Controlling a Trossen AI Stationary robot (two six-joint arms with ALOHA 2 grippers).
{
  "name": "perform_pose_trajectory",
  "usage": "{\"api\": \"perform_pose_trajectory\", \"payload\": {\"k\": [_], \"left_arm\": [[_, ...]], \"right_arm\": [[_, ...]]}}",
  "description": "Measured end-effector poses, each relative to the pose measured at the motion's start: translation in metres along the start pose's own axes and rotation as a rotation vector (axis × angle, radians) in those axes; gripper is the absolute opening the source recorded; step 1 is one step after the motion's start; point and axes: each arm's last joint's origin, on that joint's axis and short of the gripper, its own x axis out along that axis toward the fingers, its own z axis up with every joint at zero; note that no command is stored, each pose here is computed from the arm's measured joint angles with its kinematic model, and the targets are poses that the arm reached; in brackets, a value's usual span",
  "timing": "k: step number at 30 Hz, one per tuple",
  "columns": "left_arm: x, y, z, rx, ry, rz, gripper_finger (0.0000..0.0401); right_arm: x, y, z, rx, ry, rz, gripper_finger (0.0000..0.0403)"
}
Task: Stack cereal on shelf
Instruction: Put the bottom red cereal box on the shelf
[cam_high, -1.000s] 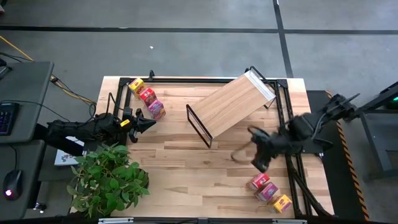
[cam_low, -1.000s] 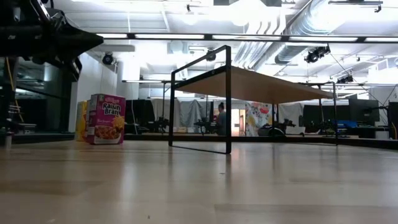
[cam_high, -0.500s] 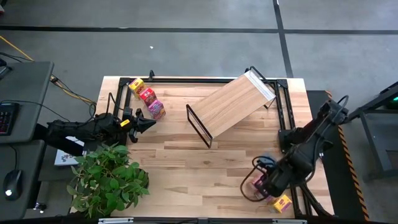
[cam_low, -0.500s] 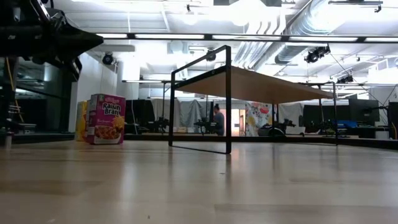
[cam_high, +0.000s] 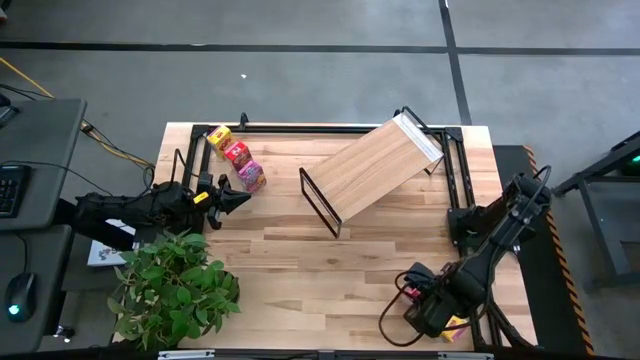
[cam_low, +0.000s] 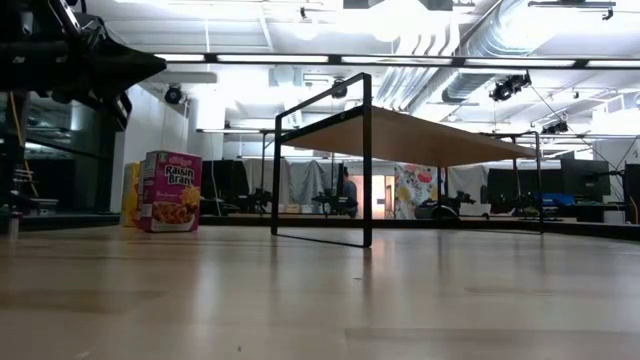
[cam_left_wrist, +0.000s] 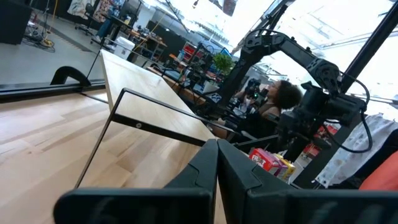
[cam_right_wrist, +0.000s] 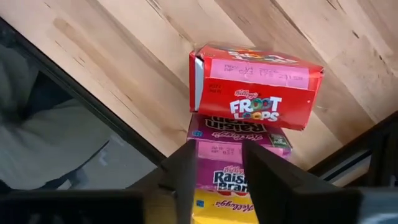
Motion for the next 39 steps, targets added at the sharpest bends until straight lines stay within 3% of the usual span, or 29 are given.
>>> {"api": "perform_pose_trajectory", "payload": {"k": [6, 18, 26, 39], "left_arm": [[0.0, 0.0, 0.0, 0.0, 0.0, 0.0, 0.0001], [0.0, 0.0, 0.0, 0.0, 0.0, 0.0, 0.0001], [0.0, 0.0, 0.0, 0.0, 0.0, 0.0, 0.0001], [0.0, 0.0, 0.0, 0.0, 0.0, 0.001, 0.0001]], "right_arm": [[0.0, 0.0, 0.001, 0.001, -0.043, -0.001, 0.0008], [0.0, -0.001, 0.001, 0.006, -0.026, -0.008, 0.0001], [0.016, 0.004, 0.0, 0.011, 0.027, -0.087, 0.0], [0.018, 0.002, 0.001, 0.033, -0.015, -0.127, 0.0]]}}
